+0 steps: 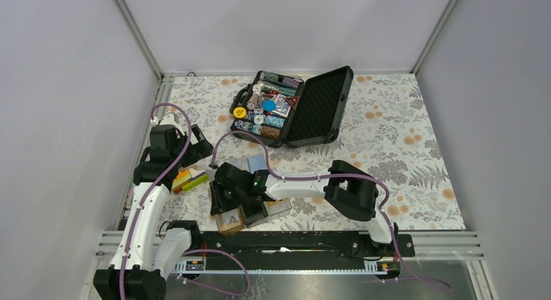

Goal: Put the credit cards into the card holder
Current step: Pick up the credit card from the storage box.

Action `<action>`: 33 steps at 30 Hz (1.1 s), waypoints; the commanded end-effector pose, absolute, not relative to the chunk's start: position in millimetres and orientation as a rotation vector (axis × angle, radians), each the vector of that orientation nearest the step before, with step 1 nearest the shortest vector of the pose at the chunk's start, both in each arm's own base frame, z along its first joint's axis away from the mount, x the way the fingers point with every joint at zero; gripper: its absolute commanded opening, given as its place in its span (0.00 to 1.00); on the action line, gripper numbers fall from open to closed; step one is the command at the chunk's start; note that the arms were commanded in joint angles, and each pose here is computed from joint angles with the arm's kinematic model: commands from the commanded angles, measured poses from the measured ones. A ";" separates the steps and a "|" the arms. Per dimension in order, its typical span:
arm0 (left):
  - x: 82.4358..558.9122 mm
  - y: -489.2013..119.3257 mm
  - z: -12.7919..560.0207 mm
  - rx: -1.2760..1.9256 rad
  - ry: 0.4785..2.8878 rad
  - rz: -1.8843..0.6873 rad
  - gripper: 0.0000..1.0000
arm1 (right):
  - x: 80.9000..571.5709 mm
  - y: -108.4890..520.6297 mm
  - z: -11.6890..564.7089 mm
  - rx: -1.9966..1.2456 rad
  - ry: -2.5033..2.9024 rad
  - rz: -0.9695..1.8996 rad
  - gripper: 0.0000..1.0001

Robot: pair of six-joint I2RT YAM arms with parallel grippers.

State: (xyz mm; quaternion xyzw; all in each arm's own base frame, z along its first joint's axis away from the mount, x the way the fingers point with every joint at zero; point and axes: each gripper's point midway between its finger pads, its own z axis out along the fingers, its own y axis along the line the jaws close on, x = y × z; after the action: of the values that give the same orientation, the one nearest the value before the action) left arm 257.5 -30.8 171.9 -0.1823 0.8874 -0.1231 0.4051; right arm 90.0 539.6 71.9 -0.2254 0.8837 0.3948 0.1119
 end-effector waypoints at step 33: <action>262.9 -31.5 180.9 -0.449 2.190 -0.328 0.99 | 120.9 512.5 122.2 -0.628 2.421 0.843 0.01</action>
State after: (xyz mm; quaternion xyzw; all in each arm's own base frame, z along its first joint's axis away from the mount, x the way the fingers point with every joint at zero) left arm 257.0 -31.4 170.1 -0.1824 0.8881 -0.1246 0.4031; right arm 105.3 510.4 69.1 -0.2305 0.9060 0.3090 0.1748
